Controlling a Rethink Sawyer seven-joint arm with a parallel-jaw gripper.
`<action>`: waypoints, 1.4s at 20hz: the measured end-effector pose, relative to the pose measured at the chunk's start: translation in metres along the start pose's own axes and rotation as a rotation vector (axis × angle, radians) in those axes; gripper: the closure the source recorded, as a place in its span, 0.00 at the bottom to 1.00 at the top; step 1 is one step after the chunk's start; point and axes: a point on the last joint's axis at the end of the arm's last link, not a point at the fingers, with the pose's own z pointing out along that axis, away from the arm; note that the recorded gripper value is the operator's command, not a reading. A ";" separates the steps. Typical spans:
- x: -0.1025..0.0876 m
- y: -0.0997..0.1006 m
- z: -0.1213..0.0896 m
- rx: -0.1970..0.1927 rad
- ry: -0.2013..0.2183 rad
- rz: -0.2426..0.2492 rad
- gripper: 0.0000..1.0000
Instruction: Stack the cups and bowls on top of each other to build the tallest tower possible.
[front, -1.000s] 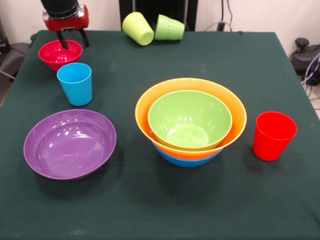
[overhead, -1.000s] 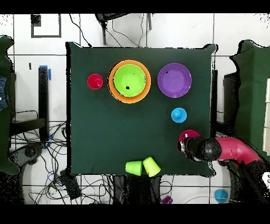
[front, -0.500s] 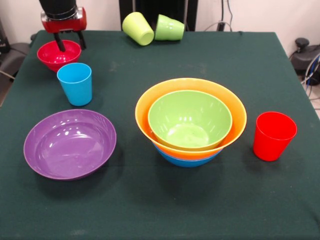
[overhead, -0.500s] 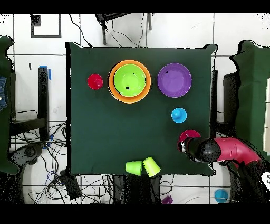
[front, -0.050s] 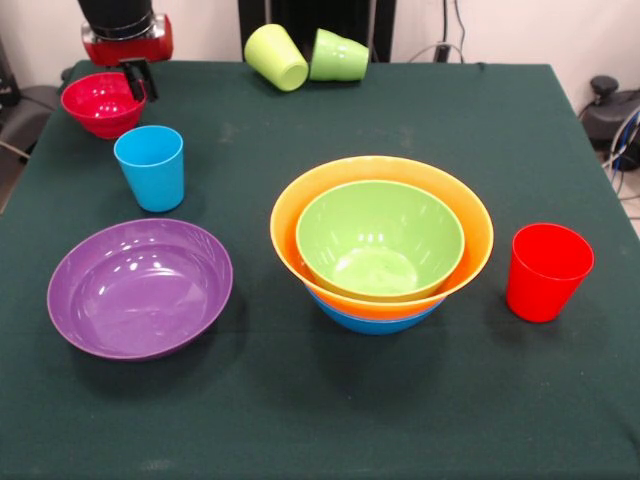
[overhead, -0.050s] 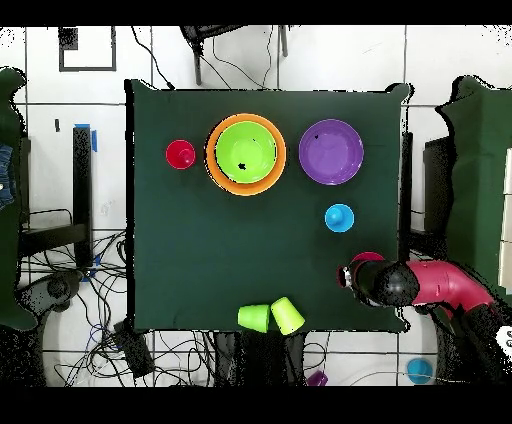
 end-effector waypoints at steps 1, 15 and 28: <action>0.000 0.000 0.000 0.000 0.000 0.000 1.00; -0.003 0.004 0.000 0.002 0.001 -0.010 1.00; -0.030 0.047 -0.016 0.076 -0.076 -0.109 1.00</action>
